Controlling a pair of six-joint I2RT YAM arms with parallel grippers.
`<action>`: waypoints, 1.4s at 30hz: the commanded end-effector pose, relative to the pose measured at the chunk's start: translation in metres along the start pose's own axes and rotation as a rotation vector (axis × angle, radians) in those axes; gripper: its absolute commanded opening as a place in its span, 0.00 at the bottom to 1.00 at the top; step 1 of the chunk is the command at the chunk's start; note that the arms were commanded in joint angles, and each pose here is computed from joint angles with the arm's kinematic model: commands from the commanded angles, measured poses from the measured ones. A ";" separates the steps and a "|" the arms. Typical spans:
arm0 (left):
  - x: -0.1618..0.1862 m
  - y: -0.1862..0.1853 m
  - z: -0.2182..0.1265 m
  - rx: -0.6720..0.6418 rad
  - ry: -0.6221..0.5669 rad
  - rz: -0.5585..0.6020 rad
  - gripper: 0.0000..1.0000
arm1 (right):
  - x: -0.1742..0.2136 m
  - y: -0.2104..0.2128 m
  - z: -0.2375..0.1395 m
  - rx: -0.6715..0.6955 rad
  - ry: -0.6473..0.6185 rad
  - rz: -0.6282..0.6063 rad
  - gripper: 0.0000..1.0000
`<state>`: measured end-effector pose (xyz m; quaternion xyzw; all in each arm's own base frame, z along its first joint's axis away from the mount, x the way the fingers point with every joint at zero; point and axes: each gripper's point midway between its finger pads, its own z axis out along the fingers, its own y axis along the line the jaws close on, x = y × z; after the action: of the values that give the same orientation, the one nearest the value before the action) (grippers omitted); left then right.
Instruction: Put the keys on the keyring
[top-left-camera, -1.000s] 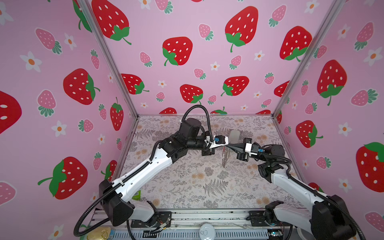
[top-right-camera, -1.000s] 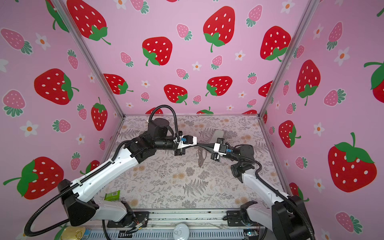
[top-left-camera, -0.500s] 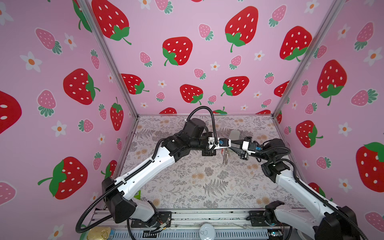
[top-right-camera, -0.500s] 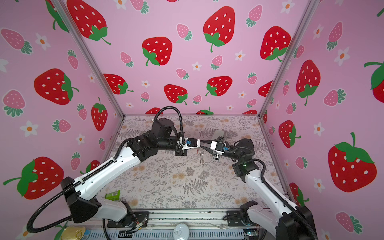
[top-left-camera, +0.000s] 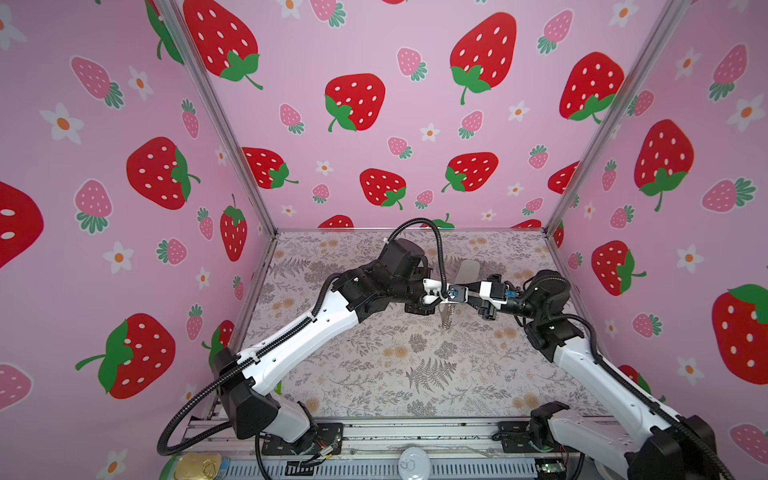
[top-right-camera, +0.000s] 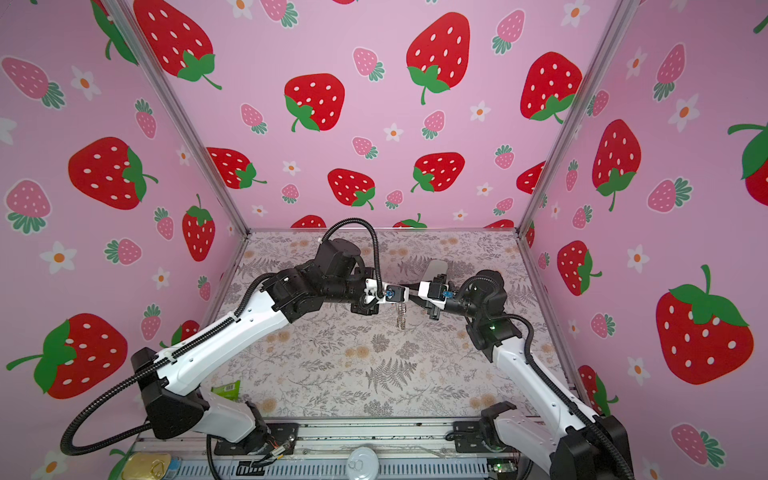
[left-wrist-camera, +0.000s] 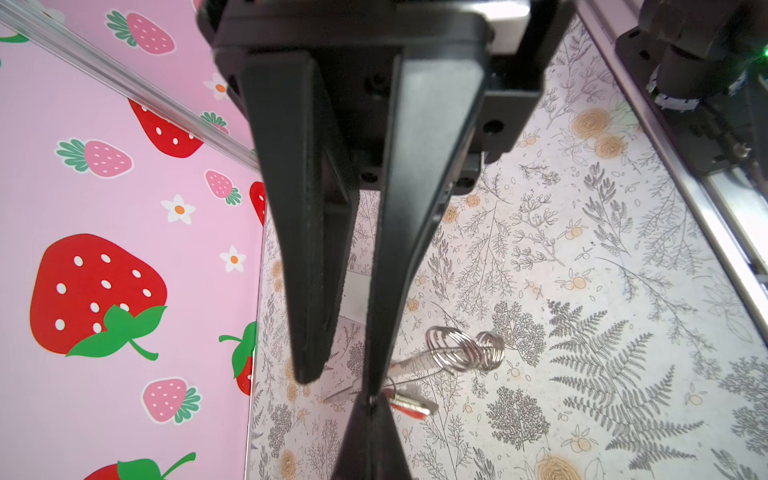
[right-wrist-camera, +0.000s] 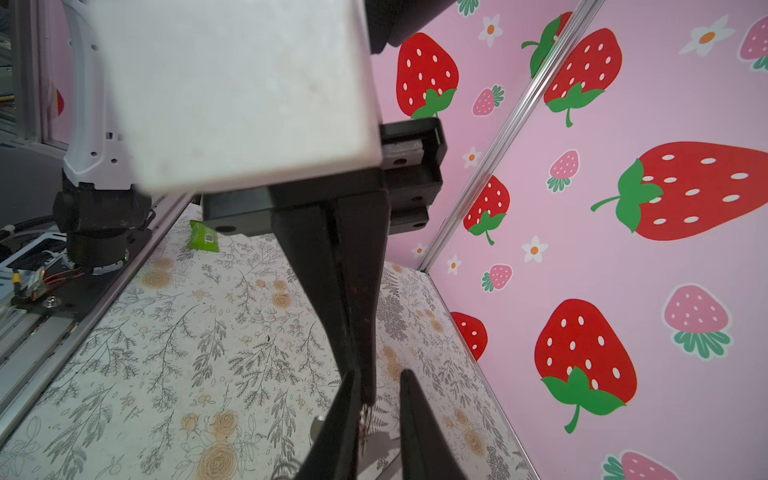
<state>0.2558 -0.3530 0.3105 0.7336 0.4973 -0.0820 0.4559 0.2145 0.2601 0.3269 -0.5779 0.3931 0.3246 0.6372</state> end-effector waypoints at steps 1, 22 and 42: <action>-0.016 0.014 -0.013 -0.041 -0.031 0.046 0.00 | -0.006 0.001 -0.002 -0.026 -0.012 -0.025 0.19; -0.023 0.015 -0.007 -0.038 -0.035 0.058 0.00 | 0.005 -0.001 0.002 -0.041 0.006 -0.004 0.05; -0.010 0.026 -0.031 -0.023 -0.255 -0.294 0.29 | -0.012 0.002 -0.002 -0.015 -0.098 -0.030 0.00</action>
<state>0.2771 -0.3287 0.3325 0.6403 0.5596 -0.1700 0.4980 0.2152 0.2612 0.3206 -0.5677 0.3848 0.3492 0.6385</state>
